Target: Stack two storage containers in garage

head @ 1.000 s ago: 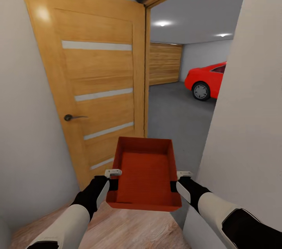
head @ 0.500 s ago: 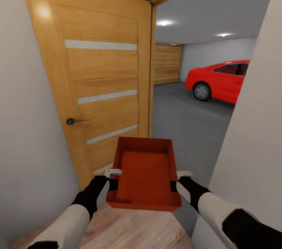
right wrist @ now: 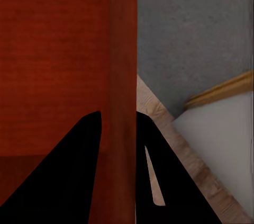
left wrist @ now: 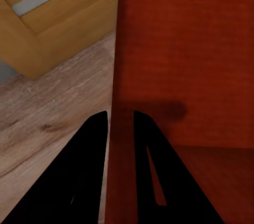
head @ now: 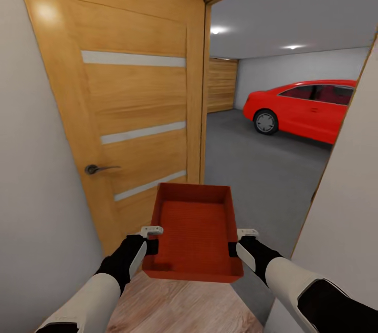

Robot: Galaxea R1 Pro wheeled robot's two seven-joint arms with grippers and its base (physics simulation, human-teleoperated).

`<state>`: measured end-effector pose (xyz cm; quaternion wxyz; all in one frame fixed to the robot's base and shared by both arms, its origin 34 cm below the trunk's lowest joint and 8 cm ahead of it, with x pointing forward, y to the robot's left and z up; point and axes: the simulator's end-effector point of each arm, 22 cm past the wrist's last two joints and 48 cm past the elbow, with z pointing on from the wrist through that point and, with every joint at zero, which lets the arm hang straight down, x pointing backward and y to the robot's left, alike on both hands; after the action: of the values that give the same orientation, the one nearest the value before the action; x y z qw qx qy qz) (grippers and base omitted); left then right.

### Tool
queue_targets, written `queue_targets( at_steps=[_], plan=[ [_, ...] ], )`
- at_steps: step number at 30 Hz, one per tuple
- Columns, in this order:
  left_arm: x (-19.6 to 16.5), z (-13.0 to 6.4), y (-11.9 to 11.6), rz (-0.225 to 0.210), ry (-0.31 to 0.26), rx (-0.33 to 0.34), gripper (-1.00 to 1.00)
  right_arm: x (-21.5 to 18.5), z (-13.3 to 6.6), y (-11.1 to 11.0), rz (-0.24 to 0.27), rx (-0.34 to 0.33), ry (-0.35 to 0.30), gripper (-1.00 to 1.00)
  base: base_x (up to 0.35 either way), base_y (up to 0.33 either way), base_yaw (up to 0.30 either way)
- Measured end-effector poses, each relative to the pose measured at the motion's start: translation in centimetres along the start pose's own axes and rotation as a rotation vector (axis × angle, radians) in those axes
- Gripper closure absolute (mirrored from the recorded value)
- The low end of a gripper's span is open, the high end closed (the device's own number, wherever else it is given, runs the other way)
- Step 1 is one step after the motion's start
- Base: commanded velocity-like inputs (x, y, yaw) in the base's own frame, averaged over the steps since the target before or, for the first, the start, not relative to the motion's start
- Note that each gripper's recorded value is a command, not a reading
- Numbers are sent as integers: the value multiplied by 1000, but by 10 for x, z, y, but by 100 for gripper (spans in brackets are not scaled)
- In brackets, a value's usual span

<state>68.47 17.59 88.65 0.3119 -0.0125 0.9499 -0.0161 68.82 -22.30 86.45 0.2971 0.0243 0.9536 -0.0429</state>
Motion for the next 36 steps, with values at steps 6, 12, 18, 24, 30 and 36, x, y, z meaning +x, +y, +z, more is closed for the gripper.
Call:
queue_targets(
  at_steps=[6,12,18,24,30,36],
  plan=[
    [0,0,0,0,0,0,100,0,0,0,0,0,0,100,3,3,-286],
    [0,0,0,1,0,0,100,0,0,0,0,0,0,100,0,0,-288],
    [0,0,0,0,0,0,100,0,0,0,0,0,0,100,12,5,-220],
    [0,0,0,-1,1,-1,100,0,0,0,0,0,0,100,168,136,-18],
    [0,-1,0,-1,1,-1,100,0,0,0,0,-1,0,100,240,209,-1],
    [1,0,0,-2,1,-1,100,0,0,0,-1,0,0,100,246,215,0]
  ],
)
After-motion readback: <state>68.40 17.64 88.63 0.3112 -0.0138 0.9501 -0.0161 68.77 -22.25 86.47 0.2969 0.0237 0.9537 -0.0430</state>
